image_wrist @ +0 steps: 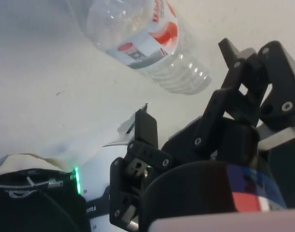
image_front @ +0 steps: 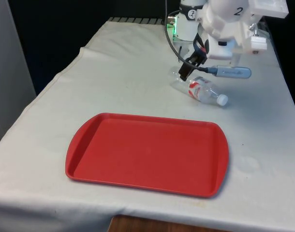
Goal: Place the bottle upright on the tray.
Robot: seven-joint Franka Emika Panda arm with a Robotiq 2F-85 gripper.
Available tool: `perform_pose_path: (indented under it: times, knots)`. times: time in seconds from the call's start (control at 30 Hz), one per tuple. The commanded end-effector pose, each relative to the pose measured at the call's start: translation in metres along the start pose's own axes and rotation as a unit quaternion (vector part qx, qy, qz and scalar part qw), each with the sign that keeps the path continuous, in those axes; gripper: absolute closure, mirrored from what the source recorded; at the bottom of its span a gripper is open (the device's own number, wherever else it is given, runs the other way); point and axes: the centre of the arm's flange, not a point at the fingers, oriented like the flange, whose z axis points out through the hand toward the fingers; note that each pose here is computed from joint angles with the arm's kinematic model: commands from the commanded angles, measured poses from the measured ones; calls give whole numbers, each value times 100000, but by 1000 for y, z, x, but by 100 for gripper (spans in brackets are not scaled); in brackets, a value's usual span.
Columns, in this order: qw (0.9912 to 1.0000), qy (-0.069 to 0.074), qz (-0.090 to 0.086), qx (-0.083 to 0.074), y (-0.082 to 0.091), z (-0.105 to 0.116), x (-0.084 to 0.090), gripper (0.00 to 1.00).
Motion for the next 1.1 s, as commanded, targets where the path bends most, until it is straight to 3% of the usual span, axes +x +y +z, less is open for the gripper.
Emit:
perform_pose_path:
  times: [0.0, 0.67, 1.07]
  knots:
    - [99998, -465, 383, 43, -1, -2, 5, 0]
    - [99982, 990, 1569, -331, -3, -13, 35, 0]
    - [99934, 1593, 3255, 195, -20, -19, 56, 0]
